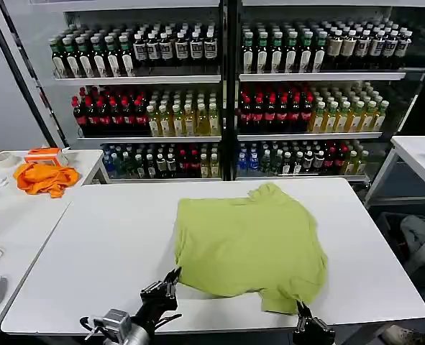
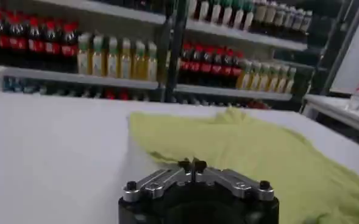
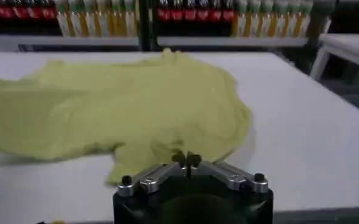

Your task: Fold and organize the clothes.

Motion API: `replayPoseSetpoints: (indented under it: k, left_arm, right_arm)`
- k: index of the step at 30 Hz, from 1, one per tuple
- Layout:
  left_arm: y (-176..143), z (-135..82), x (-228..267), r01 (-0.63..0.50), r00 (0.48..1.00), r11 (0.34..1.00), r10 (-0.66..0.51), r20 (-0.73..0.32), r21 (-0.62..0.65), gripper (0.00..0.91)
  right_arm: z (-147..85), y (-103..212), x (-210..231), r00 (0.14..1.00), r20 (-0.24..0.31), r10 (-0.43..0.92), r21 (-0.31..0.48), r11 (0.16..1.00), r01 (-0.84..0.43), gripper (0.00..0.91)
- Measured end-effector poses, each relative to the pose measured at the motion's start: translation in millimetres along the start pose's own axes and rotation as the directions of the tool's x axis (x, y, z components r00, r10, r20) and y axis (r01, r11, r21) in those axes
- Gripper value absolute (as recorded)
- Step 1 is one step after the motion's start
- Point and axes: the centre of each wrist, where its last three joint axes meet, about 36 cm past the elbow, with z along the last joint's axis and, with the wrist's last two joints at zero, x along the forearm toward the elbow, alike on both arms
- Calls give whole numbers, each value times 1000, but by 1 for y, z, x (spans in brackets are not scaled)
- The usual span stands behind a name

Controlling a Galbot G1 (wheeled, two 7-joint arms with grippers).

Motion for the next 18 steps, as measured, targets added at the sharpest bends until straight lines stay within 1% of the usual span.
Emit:
replayPoseSetpoints:
  k: [4, 8, 12, 18]
  left_arm:
    - [1, -4, 0, -12, 1000, 1000, 12, 15, -6, 20]
    - [4, -5, -5, -21, 999, 1000, 22, 28, -17, 20]
    - [8, -4, -16, -21, 999, 1000, 22, 28, -22, 20]
    - [14, -2, -39, -14, 999, 1000, 14, 28, -22, 20]
  right_arm:
    - [-8, -9, -10, 999, 51, 6, 14, 1000, -7, 0]
    - [-12, -16, -25, 996, 86, 5, 24, 1000, -7, 0]
    - [-13, -22, -43, 994, 112, 3, 32, 999, -7, 0]
    - [-14, -30, -76, 990, 138, 6, 49, 999, -13, 0]
